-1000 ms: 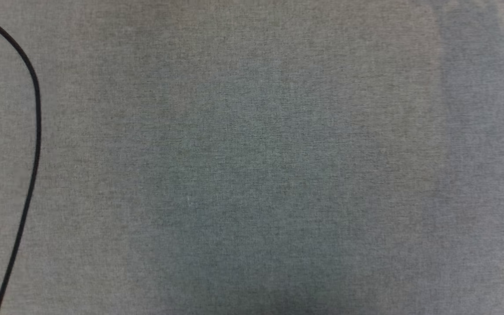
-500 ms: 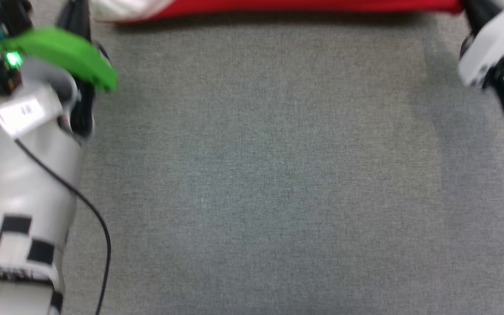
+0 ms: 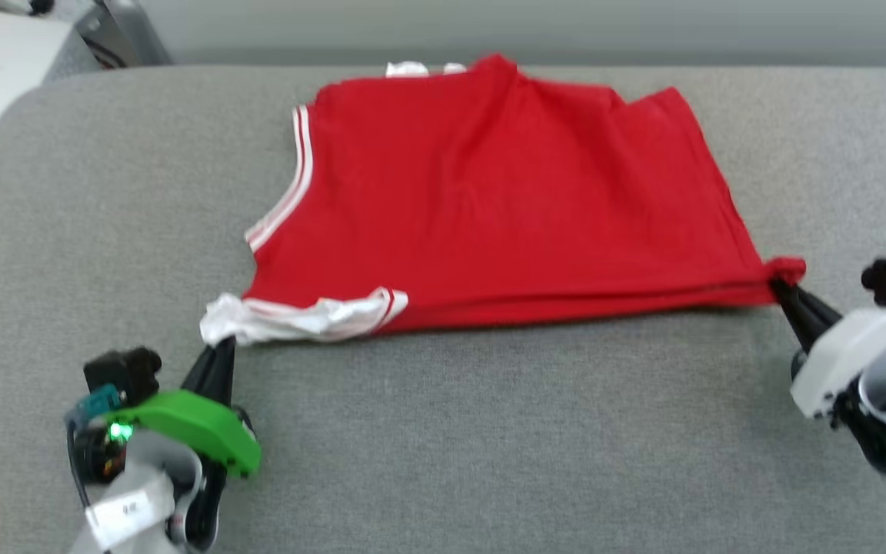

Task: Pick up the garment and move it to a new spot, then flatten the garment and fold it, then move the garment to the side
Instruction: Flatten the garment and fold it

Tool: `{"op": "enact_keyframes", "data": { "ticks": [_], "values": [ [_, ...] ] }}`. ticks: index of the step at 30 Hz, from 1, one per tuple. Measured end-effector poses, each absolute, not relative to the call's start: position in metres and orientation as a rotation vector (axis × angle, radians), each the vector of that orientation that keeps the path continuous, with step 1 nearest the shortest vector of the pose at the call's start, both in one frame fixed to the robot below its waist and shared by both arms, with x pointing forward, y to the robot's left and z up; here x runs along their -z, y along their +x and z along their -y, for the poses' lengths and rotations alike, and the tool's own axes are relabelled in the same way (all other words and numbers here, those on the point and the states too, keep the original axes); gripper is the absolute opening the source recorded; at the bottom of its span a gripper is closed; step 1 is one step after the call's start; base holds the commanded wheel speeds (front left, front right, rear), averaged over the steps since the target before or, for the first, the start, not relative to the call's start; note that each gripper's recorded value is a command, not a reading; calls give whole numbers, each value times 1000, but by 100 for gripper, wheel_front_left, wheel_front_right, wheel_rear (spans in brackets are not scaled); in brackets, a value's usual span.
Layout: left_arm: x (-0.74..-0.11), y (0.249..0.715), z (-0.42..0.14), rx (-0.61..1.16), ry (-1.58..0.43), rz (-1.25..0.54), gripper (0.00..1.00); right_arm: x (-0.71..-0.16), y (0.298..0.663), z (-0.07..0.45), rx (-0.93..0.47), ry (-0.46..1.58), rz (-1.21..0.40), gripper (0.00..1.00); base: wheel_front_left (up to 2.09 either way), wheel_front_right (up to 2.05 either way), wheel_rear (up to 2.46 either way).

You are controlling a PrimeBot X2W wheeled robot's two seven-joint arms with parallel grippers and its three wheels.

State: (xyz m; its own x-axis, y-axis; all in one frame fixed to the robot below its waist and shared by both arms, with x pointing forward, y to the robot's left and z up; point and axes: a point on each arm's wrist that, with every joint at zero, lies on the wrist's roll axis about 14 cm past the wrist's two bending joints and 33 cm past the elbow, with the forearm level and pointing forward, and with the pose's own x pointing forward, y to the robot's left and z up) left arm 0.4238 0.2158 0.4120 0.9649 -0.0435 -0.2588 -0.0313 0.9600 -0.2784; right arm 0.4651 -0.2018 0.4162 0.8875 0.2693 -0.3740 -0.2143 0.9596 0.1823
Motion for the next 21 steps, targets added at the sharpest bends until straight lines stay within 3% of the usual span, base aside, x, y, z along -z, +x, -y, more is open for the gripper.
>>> {"op": "enact_keyframes", "data": {
  "ticks": [13, 21],
  "values": [
    [-434, 321, -213, -9, -314, -337, 0, -402, 356, 226, -174, 239, -448, 0, 0, 0, 0],
    [-430, 279, -206, -18, -348, -451, 0, -389, 299, 223, -135, 281, -566, 0, 0, 0, 0]
  ]
}}
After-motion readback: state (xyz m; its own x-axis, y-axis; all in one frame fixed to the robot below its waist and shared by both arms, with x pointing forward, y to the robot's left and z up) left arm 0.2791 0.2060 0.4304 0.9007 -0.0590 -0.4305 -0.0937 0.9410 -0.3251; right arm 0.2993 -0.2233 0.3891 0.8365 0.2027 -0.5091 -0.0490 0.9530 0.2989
